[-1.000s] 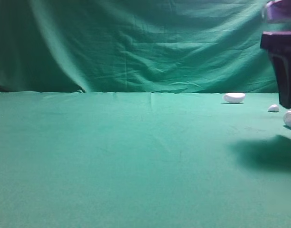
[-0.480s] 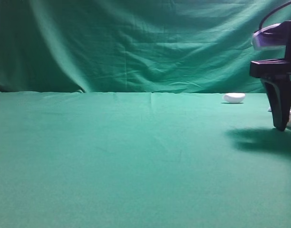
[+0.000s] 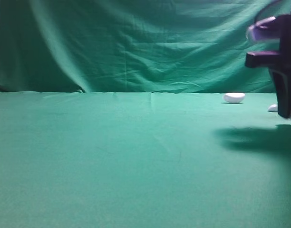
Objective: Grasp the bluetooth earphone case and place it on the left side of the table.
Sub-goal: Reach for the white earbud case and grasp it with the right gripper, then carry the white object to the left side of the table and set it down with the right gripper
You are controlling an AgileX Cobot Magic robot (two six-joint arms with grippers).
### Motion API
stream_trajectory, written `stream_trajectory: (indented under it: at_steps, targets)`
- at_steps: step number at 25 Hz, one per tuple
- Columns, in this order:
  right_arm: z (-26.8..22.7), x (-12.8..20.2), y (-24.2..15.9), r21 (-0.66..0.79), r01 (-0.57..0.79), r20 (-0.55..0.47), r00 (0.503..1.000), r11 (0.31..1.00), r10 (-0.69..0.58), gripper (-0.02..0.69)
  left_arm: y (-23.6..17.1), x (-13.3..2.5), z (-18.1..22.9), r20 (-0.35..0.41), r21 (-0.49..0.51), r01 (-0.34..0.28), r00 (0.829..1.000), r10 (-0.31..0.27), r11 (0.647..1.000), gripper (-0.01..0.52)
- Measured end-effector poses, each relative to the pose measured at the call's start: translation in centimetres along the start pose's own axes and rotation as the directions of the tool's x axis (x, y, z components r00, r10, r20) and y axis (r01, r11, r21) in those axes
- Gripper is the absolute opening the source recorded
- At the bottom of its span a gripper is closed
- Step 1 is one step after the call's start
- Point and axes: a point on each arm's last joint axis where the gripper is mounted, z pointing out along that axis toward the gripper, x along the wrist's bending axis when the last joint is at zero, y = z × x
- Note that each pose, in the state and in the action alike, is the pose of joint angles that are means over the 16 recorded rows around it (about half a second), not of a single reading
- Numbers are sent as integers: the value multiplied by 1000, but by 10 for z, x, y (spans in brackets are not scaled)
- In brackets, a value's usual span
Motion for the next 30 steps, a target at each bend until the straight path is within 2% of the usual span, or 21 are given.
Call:
stream_trajectory:
  at_steps: [8,16,21,26,30]
  targets:
    - [-13,111,59,-187,198,-122,967,962,-223,322,0,0,0,0,0,0,1000,0,1000,0]
    - [49,209,60,-219,314,-188,915,924,-356,322,0,0,0,0,0,0,1000,0,1000,0]
    - [80,241,49,-224,349,-209,895,910,-395,336,0,0,0,0,0,0,1000,0,1000,0]
    - [93,254,42,-220,364,-218,886,905,-409,427,0,0,0,0,0,0,1000,0,1000,0]
    - [78,251,44,-205,353,-219,892,913,-394,496,0,0,0,0,0,0,1000,0,1000,0]
